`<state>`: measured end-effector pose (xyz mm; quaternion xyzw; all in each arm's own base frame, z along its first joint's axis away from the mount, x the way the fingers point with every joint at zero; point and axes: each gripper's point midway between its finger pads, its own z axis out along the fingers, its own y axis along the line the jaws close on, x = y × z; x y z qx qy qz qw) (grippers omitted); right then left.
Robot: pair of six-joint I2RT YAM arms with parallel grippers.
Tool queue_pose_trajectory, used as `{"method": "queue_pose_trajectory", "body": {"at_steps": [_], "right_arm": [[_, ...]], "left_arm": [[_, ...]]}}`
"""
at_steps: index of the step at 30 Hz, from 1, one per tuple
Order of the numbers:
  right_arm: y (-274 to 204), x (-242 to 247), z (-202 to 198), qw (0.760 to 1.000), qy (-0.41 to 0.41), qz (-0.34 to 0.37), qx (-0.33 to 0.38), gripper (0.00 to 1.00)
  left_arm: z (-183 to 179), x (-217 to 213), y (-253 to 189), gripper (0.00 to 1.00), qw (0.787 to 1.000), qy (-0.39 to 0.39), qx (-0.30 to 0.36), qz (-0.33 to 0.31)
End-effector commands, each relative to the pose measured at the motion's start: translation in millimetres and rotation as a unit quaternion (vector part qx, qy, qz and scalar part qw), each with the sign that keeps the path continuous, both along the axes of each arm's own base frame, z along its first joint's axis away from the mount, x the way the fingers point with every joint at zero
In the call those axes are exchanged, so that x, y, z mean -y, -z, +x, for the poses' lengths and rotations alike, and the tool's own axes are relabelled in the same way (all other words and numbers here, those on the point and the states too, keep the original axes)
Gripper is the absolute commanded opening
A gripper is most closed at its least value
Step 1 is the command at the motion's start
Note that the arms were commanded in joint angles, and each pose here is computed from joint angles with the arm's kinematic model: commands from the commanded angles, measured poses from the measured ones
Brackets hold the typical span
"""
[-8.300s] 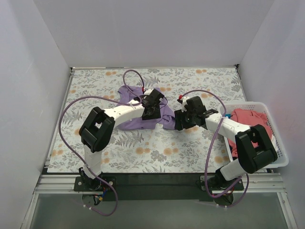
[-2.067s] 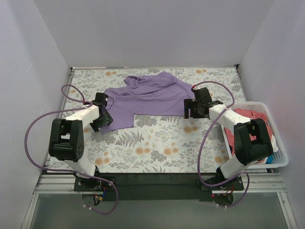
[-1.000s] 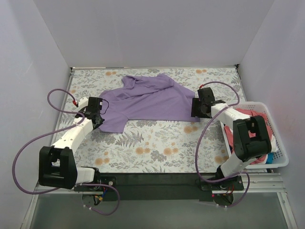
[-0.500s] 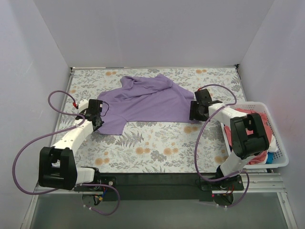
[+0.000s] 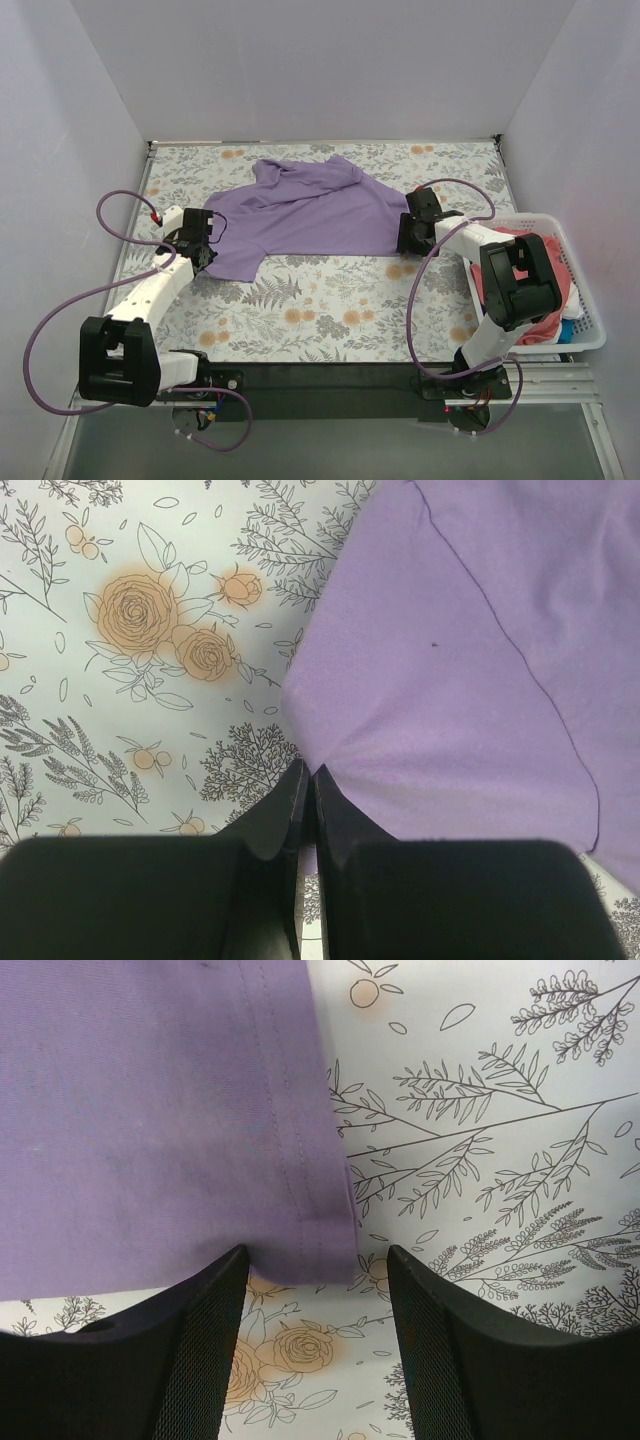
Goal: Fold and stack the t-shirts
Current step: Flatten the tshirt out
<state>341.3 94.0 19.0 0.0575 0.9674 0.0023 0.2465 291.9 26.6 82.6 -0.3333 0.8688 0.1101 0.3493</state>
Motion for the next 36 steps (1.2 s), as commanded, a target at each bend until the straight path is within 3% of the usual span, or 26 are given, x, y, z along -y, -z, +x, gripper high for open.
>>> {"method": "queue_pose_trajectory", "body": {"at_steps": [1,11,14,15,17,21,24,26,30,33,36], "right_arm": [[19.3,1.5,-16.3,0.999,0.008,-0.001,-0.04,0.64],[30.9,1.2,-26.9,0.998,-0.004,-0.01,-0.069,0.55],[37.4,0.3,-33.6,0.997,-0.009,-0.013,-0.081,0.45],[38.7,0.1,-34.4,0.996,-0.01,-0.014,-0.082,0.36],[37.1,1.8,-32.9,0.997,-0.01,-0.02,-0.078,0.28],[6.5,2.2,-6.1,0.999,-0.013,-0.034,-0.017,0.01],[-35.6,3.0,18.0,0.998,-0.017,-0.044,0.038,0.01],[-88.1,-0.2,46.0,0.993,-0.015,-0.042,0.105,0.01],[-193.3,2.1,74.2,0.975,-0.022,-0.051,0.213,0.01],[-281.5,6.0,76.2,0.953,-0.02,-0.044,0.3,0.01],[-355.8,15.8,55.6,0.924,-0.028,-0.043,0.378,0.01]], "left_arm": [[1.1,-5.8,-10.9,0.0,1.0,-0.006,0.023,0.01],[2.8,-4.8,-12.2,0.0,1.0,-0.002,0.026,0.009],[4.0,-3.3,-12.7,0.0,1.0,0.0,0.028,0.005],[4.7,-1.9,-12.3,0.0,1.0,0.002,0.029,0.002],[7.9,-0.9,-14.0,0.0,1.0,0.002,0.031,-0.001],[26.7,1.8,-37.9,0.0,0.998,-0.008,0.06,-0.011],[59.4,5.5,-96.1,0.0,0.991,-0.01,0.13,-0.022],[76.0,5.1,-127.0,0.0,0.987,-0.011,0.16,-0.019],[105.8,-2.6,-255.0,0.0,0.961,-0.025,0.274,-0.005],[96.4,-11.4,-317.5,0.0,0.945,-0.036,0.324,0.009],[57.6,-21.8,-405.9,0.0,0.907,-0.044,0.418,0.02]]}}
